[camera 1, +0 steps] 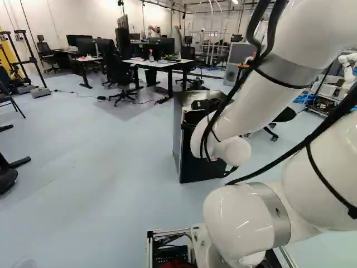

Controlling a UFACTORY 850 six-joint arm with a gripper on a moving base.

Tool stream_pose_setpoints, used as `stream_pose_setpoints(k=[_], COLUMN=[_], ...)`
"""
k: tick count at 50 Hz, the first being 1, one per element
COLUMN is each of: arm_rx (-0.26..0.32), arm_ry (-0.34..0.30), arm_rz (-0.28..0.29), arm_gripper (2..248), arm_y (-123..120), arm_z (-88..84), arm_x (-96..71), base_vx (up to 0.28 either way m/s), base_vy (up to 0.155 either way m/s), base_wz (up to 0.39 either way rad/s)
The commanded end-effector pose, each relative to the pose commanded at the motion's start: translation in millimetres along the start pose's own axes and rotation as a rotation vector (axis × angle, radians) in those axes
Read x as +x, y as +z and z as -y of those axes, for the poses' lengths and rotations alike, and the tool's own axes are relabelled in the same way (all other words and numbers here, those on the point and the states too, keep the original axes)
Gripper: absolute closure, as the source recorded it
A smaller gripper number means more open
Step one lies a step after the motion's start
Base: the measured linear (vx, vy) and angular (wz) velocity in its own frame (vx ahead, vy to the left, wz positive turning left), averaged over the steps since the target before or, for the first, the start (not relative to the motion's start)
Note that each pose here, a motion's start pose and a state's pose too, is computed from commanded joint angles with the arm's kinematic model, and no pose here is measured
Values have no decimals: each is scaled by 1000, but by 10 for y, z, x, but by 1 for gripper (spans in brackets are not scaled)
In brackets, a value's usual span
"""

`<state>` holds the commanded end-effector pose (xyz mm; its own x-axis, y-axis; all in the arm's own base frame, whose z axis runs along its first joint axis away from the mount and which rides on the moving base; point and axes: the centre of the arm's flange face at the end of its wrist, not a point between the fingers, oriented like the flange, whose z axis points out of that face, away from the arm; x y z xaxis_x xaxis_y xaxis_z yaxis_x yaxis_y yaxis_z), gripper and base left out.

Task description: Grab a drink from the fridge

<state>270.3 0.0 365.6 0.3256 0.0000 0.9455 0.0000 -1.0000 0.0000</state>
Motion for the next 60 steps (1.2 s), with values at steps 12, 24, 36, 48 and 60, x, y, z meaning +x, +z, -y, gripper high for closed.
stream_pose_setpoints(k=[12, 24, 36, 48, 60], arm_rx=[0, 0, 18, 31, 14], arm_ry=[0, 0, -6, 5, 39], arm_rz=[0, 0, 0, 2, 7], arm_gripper=[3, 3, 3, 3, 3], arm_y=[0, 0, 0, 18, 122], arm_z=[0, 0, 53, 151, 237], arm_x=[0, 0, 0, 10, 64], base_vx=[7, 0, 0, 0, 0], base_vy=[11, 0, 0, 0, 0], base_wz=[2, 0, 0, 0, 0])
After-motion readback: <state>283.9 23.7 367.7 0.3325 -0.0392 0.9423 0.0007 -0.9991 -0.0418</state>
